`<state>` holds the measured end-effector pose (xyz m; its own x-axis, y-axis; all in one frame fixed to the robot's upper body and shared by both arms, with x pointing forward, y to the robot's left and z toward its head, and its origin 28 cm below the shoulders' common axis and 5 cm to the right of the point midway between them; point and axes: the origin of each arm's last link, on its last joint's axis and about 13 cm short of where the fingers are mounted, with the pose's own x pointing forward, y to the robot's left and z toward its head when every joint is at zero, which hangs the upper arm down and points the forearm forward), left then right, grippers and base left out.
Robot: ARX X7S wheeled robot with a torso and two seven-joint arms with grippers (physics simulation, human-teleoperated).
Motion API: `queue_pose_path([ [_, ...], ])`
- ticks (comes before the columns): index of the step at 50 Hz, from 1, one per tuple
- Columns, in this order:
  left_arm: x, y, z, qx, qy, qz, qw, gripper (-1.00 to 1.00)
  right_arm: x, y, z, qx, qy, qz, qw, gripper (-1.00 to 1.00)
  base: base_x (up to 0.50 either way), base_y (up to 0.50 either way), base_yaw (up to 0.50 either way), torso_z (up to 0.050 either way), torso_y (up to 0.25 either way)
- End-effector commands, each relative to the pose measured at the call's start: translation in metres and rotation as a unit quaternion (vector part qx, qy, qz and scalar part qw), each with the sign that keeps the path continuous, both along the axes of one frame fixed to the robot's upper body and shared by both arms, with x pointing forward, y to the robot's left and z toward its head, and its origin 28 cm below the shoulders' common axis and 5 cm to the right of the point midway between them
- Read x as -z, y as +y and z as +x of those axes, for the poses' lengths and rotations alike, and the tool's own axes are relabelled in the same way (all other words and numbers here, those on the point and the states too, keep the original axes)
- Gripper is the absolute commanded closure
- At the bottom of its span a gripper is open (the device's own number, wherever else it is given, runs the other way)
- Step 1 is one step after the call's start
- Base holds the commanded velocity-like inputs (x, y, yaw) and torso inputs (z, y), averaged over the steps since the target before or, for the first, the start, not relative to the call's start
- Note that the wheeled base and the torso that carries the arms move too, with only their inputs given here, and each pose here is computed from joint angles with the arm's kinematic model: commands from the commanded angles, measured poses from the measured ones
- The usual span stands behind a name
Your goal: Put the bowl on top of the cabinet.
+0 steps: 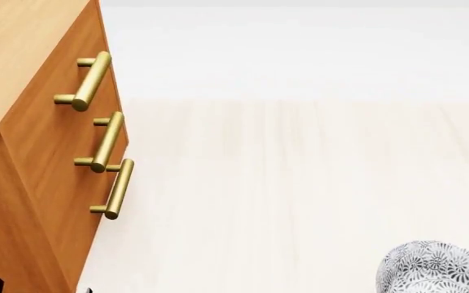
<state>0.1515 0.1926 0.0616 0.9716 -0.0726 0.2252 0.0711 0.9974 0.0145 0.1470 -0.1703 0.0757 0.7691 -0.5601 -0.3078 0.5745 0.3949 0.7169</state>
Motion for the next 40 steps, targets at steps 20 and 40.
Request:
queue_pose_path([
  [20,0.000,0.000,0.000,-0.001,-0.001,0.002,1.000,-1.00,0.006,-0.004,0.023,-0.008,0.042,0.003,0.999,-1.00,0.00,0.00,0.00,0.000,0.000],
  [40,0.001,-0.001,0.001,-0.007,-0.001,0.011,1.000,-1.00,0.012,-0.007,0.040,-0.067,0.075,0.031,0.994,-1.00,0.00,0.00,0.00,0.000,0.000],
])
